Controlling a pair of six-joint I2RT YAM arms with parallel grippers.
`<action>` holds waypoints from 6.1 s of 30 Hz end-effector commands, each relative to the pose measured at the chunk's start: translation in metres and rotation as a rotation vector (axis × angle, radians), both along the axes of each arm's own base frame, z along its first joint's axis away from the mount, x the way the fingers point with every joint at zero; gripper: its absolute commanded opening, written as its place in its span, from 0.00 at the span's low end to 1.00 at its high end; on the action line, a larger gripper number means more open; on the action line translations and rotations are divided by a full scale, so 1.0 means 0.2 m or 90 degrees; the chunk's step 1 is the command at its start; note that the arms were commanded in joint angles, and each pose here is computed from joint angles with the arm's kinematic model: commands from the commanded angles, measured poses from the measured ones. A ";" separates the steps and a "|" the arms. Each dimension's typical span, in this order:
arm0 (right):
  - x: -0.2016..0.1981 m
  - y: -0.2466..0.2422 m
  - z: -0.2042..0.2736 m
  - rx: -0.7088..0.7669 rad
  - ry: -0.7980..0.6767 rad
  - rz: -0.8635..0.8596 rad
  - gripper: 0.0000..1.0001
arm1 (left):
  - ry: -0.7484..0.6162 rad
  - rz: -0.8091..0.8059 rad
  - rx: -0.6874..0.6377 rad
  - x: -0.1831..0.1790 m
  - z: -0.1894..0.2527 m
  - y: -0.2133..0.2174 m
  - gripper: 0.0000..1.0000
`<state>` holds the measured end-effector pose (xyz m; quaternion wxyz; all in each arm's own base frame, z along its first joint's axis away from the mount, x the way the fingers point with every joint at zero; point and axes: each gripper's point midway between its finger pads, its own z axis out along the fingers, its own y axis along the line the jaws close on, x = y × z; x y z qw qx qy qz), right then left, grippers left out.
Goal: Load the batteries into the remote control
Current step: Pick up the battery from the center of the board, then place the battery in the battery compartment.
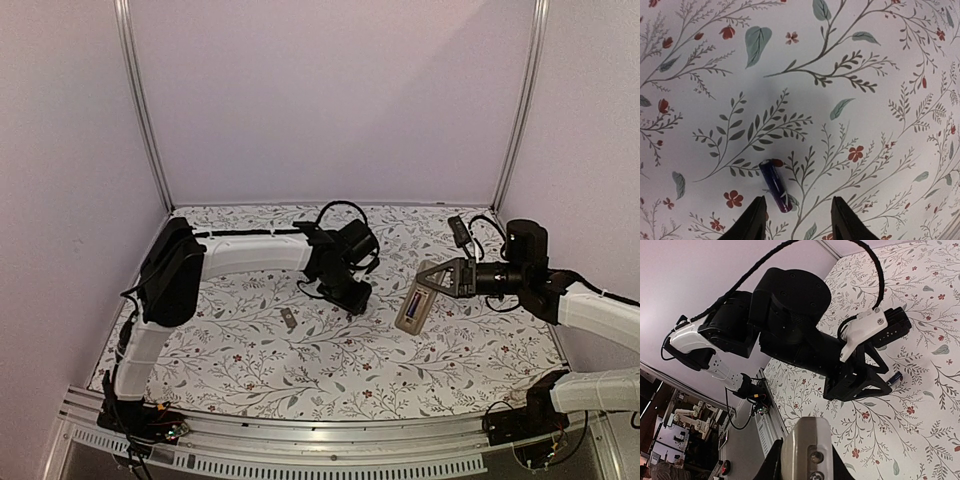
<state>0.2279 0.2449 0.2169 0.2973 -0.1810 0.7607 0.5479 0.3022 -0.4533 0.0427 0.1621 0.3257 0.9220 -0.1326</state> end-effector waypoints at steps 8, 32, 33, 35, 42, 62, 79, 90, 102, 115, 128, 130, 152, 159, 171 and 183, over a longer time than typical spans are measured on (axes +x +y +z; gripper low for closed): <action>-0.01 -0.02 0.00 -0.010 -0.013 -0.007 0.00 | -0.011 0.022 0.102 0.05 -0.14 0.06 0.36; 0.11 0.05 0.08 0.007 -0.024 -0.035 0.00 | -0.169 0.039 -0.110 0.07 0.49 0.26 0.00; 0.12 0.06 0.07 0.009 -0.017 -0.036 0.00 | -0.183 0.030 -0.153 0.05 0.59 0.26 0.00; 0.14 0.08 0.06 0.012 -0.007 -0.037 0.00 | -0.204 0.008 -0.239 -0.01 0.76 0.23 0.00; 0.17 0.18 0.10 0.050 0.009 -0.043 0.00 | -0.256 -0.035 -0.405 -0.16 1.10 0.13 0.02; 0.23 0.28 0.12 0.109 0.081 -0.063 0.00 | -0.260 -0.122 -0.391 -0.36 1.04 -0.17 0.04; 0.23 0.28 0.18 0.146 0.090 -0.064 0.00 | -0.259 -0.108 -0.324 -0.33 0.90 -0.20 0.07; 0.23 0.28 0.20 0.175 0.096 -0.067 0.00 | -0.257 -0.099 -0.298 -0.32 0.83 -0.18 0.14; 0.24 0.26 0.21 0.206 0.114 -0.065 0.00 | -0.272 -0.077 -0.284 -0.28 0.83 -0.14 0.19; 0.24 0.27 0.12 0.183 0.139 -0.063 0.00 | -0.298 -0.059 -0.349 -0.26 0.97 -0.11 0.06; 0.22 0.30 0.15 0.190 0.140 -0.050 0.00 | -0.367 -0.045 -0.440 -0.23 1.07 -0.13 0.09; 0.23 0.30 0.15 0.194 0.141 -0.051 0.00 | -0.367 -0.040 -0.443 -0.22 1.06 -0.13 0.11; 0.25 0.28 0.18 0.227 0.174 -0.075 0.00 | -0.326 -0.018 -0.430 -0.20 0.92 -0.17 0.22; 0.25 0.28 0.17 0.225 0.177 -0.074 0.00 | -0.331 -0.011 -0.430 -0.19 0.94 -0.16 0.29; 0.27 0.26 0.09 0.182 0.158 -0.086 0.00 | -0.357 0.046 -0.445 -0.18 1.21 0.03 0.85; 0.39 0.23 0.23 0.202 0.084 -0.154 0.00 | -0.119 0.251 -0.603 -0.18 1.04 0.22 1.00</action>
